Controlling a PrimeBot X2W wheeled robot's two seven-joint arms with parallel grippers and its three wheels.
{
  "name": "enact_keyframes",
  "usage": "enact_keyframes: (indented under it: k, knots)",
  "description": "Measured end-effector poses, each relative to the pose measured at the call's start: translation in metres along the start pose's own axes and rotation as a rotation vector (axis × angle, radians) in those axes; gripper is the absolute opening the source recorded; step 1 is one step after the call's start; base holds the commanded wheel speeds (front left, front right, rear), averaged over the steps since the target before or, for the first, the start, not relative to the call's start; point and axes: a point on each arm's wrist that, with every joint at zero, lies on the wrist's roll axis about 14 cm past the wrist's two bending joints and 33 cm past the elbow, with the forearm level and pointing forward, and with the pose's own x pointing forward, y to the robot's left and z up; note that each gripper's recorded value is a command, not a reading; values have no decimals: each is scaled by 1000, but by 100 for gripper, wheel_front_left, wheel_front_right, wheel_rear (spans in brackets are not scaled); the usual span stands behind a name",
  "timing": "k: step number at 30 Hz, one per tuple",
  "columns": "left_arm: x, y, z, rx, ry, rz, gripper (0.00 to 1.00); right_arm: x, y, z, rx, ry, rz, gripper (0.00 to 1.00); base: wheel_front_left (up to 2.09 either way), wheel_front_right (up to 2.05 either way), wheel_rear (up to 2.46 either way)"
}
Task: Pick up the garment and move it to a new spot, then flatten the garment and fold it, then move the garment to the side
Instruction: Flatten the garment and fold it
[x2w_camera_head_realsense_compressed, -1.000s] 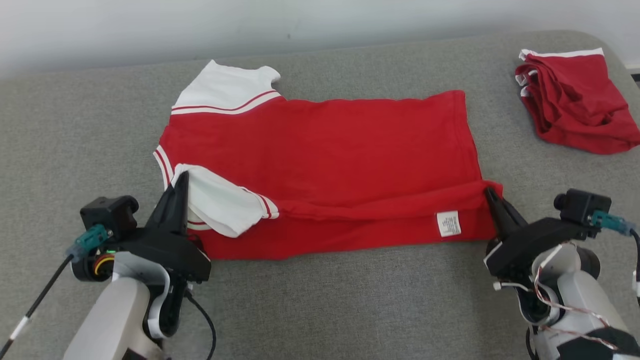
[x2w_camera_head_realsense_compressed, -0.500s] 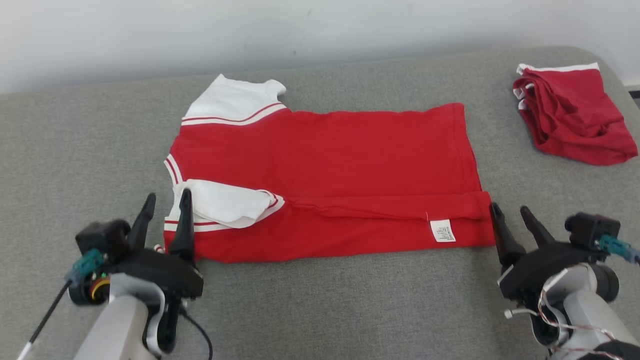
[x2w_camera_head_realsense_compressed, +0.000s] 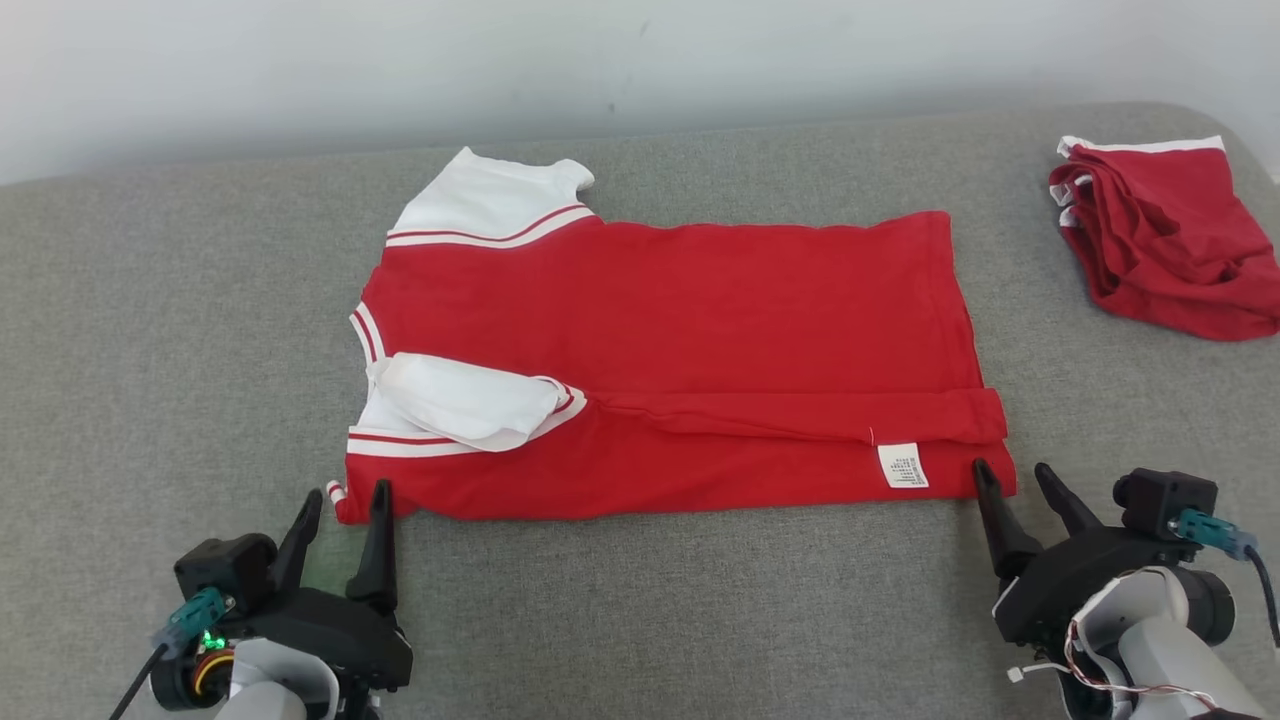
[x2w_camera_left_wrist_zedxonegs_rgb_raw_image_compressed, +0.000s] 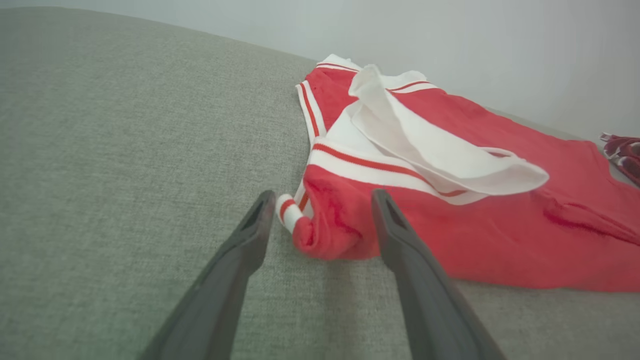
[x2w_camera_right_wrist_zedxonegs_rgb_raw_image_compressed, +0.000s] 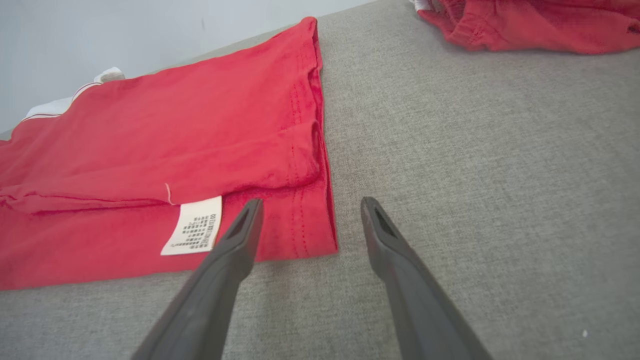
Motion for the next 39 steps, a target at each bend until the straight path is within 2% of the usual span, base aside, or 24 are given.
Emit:
enact_keyframes:
  k: [8,9,11,12,20,31,37,38,39]
  knots:
    - [4,7,-20,12,81,22,100,8,2,-17,-38,63,-1,100,0,0,0]
    - [4,8,-23,6,89,27,98,10,3,-19,-45,70,0,69,0,0,0]
    - [4,9,-27,2,104,28,24,13,5,-20,-48,68,6,0,0,0,0]
    - [5,9,-26,-4,101,31,0,14,8,-20,-47,68,11,0,0,0,0]
    - [-2,8,-17,-53,56,37,0,11,14,-12,-32,3,27,0,0,0,0]
    - [-59,-1,-19,-119,-8,57,0,-35,5,-18,-11,-35,23,0,0,0,0]
    - [-88,-1,-31,-138,2,83,0,-53,-3,-35,6,5,7,0,0,0,0]
    - [-90,-1,-33,-138,4,83,9,-55,-4,-38,10,13,4,0,0,0,0]
    - [-93,-2,-34,-135,5,83,47,-58,-4,-40,8,16,2,36,0,0,0]
